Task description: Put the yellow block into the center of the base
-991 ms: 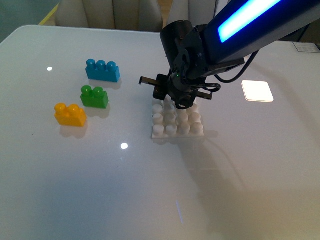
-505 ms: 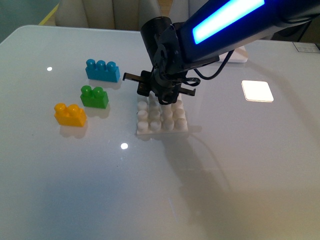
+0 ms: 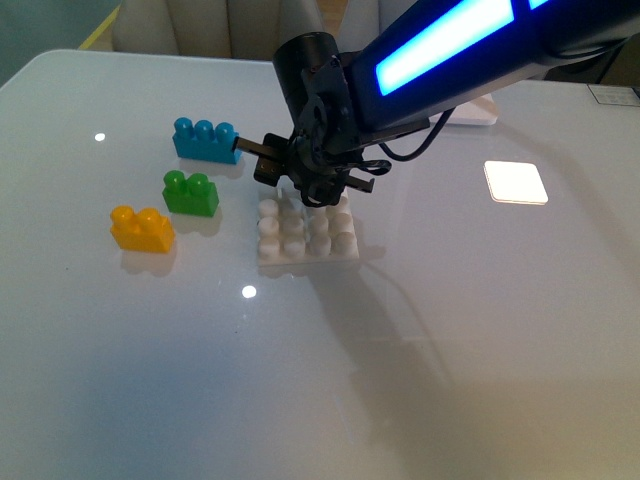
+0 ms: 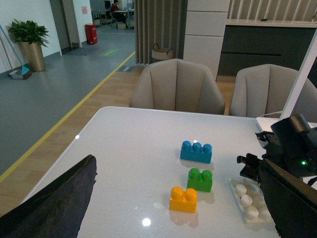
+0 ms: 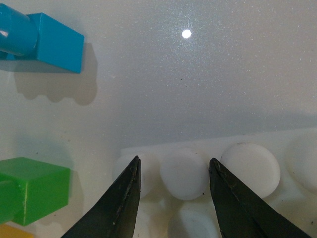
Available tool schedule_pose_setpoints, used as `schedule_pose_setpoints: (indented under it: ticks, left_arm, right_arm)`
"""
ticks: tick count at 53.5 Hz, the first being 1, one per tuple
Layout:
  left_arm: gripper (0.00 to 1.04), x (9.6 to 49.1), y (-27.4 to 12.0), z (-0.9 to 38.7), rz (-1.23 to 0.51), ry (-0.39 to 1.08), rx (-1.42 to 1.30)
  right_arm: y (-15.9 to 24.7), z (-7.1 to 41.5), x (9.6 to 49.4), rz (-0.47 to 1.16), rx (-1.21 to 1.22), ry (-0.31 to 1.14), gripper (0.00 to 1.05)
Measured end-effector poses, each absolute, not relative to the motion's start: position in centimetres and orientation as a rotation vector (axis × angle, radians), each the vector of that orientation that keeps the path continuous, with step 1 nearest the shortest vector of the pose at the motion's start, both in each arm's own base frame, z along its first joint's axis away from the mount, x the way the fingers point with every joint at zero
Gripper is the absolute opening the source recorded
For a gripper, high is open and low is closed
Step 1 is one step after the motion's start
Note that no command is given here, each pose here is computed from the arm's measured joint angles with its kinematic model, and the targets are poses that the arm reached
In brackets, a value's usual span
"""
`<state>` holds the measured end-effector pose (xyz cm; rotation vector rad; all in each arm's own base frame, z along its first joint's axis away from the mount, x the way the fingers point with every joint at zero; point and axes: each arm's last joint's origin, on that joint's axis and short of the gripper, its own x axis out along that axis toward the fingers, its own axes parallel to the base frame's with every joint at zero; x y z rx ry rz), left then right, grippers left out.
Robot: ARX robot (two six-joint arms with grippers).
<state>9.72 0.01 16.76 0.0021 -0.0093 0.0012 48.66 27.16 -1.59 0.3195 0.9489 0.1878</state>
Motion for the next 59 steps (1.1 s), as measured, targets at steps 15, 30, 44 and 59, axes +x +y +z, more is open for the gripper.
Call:
schedule_pose_setpoints:
  ticks: [15,30,44,59]
  left_arm:
    - [0.97,9.7,0.0,16.8,0.001,-0.009,0.002]
    - [0.97,9.7,0.0,16.8,0.001,-0.009,0.002]
    - [0.97,9.7,0.0,16.8,0.001,-0.009,0.002]
    - [0.97,9.7,0.0,16.8,0.001,-0.009,0.002]
  right_arm:
    - [24.0,-0.3,49.1,0.169,0.436,0.925,0.47]
    - [20.2,2.9,49.4,0.136,0.489,0.833,0.50]
    - [17.1,9.3,46.4,0.214,0.475,0.687,0.63]
    - [7.2,15.2,34.0,0.064,0.125,0.221,0.79]
